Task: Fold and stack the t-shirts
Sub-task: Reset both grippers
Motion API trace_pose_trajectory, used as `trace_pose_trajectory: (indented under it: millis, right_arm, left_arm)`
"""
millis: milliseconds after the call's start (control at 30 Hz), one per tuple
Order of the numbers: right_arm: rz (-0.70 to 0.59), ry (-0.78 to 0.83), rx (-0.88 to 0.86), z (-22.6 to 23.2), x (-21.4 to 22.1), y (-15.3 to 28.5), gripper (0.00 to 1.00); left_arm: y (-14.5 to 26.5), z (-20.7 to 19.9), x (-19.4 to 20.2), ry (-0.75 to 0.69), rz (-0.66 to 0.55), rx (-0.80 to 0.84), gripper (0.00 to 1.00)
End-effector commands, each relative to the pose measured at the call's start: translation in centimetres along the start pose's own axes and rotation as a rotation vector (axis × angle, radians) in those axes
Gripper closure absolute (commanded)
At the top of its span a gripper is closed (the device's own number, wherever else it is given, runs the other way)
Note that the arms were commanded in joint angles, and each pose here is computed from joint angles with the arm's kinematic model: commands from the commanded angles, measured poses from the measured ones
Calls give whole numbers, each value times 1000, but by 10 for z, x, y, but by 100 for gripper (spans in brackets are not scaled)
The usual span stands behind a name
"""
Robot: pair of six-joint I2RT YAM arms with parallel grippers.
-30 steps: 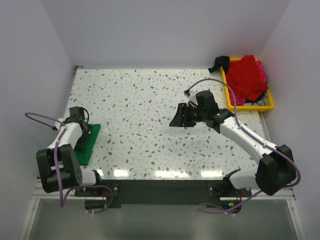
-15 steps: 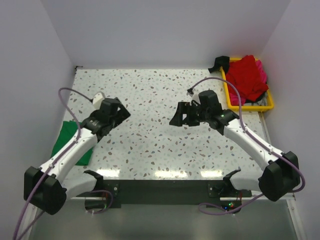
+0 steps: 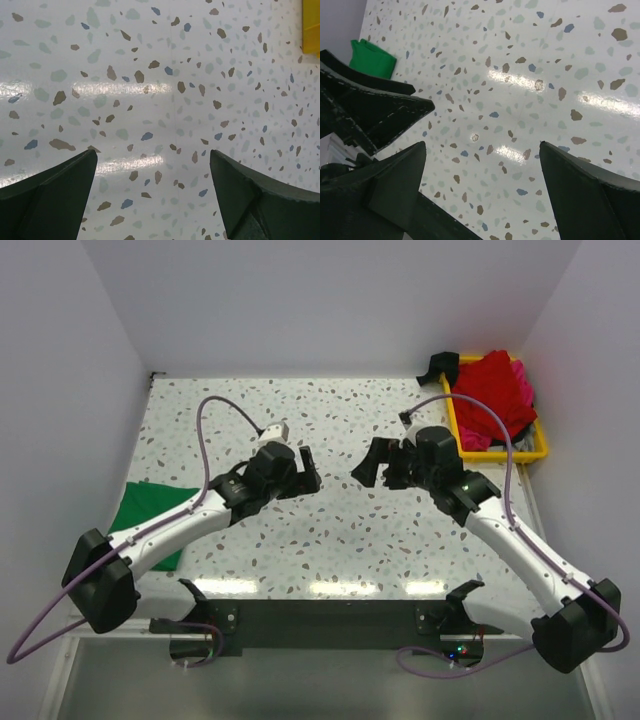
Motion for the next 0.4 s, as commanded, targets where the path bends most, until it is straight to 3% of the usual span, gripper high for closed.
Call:
trace_pose_trajectory:
  millis: [0, 367]
  right_arm:
    - [-73, -20, 60, -4, 1, 1, 1]
    - [-51, -7, 103, -7, -1, 1, 1]
  left_arm:
    - [11, -19, -15, -27, -44, 145, 0]
    - [27, -28, -31, -48, -107, 176, 0]
Point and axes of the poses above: each gripper's point midway between its finger pads, its own y axis back along the fingers, its own z axis along the line the jaws close on, x = y × z, the point moved 10 cm from there along y, back along the fingers, and after that the axes turned 8 degrees about y, right-handed, at the moved point
